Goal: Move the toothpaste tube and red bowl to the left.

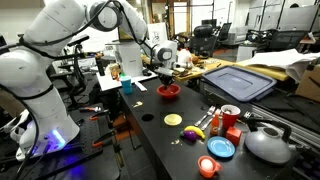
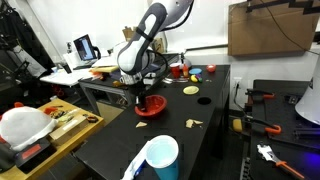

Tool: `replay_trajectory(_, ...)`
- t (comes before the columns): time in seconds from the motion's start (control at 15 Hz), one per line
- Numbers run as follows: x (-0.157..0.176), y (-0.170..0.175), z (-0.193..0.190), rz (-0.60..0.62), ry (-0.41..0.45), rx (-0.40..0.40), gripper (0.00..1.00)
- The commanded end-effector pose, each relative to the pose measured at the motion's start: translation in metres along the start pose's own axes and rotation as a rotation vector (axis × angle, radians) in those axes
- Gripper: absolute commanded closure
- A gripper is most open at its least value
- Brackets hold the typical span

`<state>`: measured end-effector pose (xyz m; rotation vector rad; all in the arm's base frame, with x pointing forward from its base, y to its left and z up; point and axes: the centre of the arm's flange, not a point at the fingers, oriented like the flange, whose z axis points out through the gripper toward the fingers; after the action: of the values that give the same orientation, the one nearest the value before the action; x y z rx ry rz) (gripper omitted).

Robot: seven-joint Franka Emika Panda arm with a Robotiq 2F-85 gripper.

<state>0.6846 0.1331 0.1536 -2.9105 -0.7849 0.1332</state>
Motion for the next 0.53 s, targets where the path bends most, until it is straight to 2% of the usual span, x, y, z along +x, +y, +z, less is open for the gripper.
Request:
replay_trajectory(0.0, -0.006, -0.014, -0.008, -0.029, -0.002, 0.009, 1.00)
replay_trajectory(0.47, 0.003, -0.041, -0.001, -0.071, -0.004, 0.034, 1.00)
